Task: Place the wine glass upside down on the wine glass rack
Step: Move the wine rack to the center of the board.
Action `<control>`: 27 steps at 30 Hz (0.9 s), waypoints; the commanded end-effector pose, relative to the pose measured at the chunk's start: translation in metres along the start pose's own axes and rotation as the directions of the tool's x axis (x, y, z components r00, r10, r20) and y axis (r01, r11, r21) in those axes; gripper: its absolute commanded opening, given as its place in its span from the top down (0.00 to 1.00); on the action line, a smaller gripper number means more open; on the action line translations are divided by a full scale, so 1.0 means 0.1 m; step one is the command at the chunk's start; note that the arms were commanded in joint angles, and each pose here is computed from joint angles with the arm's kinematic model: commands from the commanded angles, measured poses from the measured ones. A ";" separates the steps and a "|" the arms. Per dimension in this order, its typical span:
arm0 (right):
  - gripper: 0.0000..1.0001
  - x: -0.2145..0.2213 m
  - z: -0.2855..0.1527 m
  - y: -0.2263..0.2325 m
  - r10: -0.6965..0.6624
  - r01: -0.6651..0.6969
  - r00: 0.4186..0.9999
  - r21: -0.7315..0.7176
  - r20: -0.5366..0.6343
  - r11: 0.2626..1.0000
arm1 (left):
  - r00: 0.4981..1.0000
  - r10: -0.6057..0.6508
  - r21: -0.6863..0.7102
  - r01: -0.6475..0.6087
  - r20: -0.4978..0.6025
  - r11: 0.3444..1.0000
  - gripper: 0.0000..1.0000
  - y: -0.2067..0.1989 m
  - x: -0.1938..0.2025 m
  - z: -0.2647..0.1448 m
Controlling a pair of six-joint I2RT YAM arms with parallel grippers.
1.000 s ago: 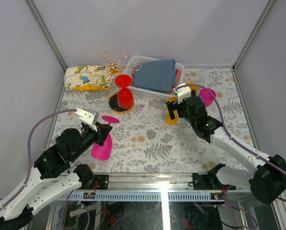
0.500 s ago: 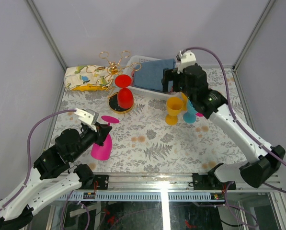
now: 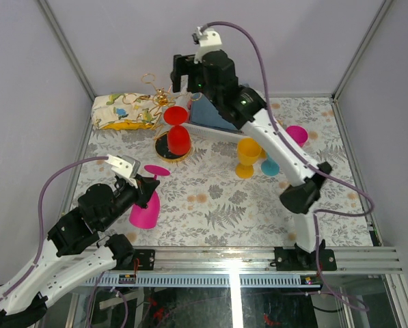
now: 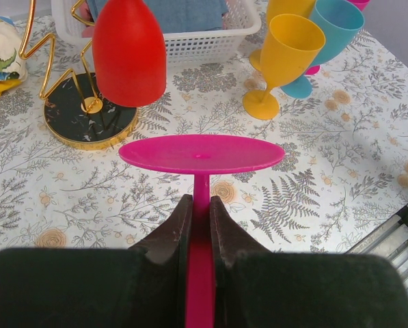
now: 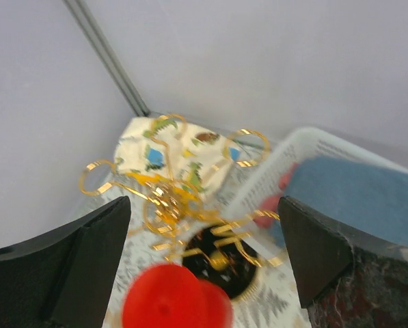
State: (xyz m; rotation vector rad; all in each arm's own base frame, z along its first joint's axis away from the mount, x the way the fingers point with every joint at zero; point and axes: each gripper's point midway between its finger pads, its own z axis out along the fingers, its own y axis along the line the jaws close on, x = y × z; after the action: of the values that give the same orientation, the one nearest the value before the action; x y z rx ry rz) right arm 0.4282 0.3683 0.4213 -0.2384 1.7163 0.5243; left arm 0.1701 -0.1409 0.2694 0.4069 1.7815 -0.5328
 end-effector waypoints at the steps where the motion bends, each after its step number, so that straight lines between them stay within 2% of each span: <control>1: 0.06 -0.01 0.17 0.35 -0.022 0.022 1.000 -0.044 -0.006 0.999 | 1.000 -0.004 0.011 0.004 0.024 1.000 1.00 -0.02 -0.04 0.01; 4: 0.08 0.15 0.34 0.38 -0.020 0.020 1.000 -0.019 0.008 1.000 | 1.000 -0.003 0.012 0.002 0.023 1.000 1.00 -0.02 -0.04 0.01; 7: 0.09 0.15 0.45 0.48 -0.005 0.009 0.998 -0.048 0.065 0.999 | 1.000 -0.005 0.015 0.004 0.027 1.000 1.00 -0.02 -0.04 0.00; 14: 0.08 0.25 0.63 0.76 -0.051 0.060 0.994 -0.087 0.102 0.994 | 1.000 -0.004 0.019 0.003 0.030 1.000 1.00 -0.03 -0.05 0.00; 19: 0.09 0.33 0.71 0.67 -0.057 0.062 0.992 -0.036 0.112 0.997 | 0.999 -0.007 0.020 0.007 0.035 1.000 1.00 -0.03 -0.06 -0.01; 27: 0.17 0.47 0.91 0.53 -0.148 0.142 0.980 0.052 0.131 0.988 | 0.999 -0.005 0.026 0.004 0.033 1.000 1.00 -0.04 -0.05 -0.01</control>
State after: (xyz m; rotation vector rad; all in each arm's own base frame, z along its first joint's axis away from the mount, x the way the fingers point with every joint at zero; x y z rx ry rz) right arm 0.4624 0.4662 0.3593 -0.3350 1.6437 0.4413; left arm 0.1684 -0.1415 0.2686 0.4131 1.7788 -0.5427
